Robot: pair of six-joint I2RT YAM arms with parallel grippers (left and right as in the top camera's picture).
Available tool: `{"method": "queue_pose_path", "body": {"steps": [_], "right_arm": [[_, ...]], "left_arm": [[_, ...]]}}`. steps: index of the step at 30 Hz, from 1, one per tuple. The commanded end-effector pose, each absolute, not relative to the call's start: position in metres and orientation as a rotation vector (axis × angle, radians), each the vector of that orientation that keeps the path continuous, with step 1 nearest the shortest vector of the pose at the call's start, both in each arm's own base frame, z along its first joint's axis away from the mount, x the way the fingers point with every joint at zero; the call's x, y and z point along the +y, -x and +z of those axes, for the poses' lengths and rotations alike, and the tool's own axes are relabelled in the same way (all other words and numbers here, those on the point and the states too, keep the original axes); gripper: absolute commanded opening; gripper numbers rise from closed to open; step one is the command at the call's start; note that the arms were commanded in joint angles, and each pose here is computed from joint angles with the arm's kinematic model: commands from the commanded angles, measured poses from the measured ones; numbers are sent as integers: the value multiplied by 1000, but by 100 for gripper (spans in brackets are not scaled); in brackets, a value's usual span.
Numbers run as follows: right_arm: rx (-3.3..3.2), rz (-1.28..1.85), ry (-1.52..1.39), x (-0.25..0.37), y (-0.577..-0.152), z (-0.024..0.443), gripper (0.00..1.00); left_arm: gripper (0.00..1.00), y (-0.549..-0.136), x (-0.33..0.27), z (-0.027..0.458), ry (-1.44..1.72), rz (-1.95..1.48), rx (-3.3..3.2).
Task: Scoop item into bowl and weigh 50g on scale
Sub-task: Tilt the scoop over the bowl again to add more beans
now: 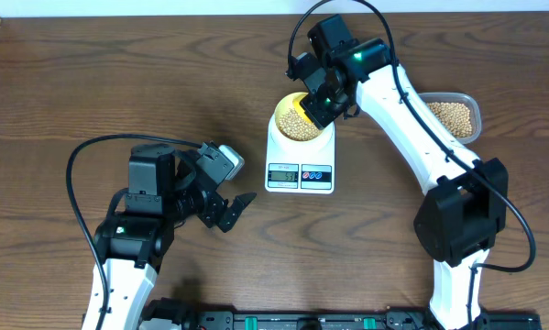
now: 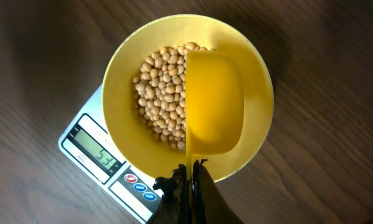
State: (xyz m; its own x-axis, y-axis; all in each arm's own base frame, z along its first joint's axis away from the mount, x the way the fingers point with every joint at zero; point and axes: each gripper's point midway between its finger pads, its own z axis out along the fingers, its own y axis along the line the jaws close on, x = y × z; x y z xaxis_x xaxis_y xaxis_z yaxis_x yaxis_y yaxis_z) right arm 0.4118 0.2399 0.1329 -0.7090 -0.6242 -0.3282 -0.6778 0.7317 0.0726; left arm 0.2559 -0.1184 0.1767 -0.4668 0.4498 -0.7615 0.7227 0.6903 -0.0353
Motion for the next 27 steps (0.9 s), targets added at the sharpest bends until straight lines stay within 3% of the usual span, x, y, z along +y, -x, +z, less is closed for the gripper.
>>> {"method": "queue_pose_path", "body": {"steps": [1,27], "right_arm": [[2669,257,1079,247,-406,118,1],[2651,238,1146,263,-397,112,1]], "left_arm": [[99,-258,-119,181,-898,-464,2122],[99,-258,-119,181,-898,-464,2122]]}}
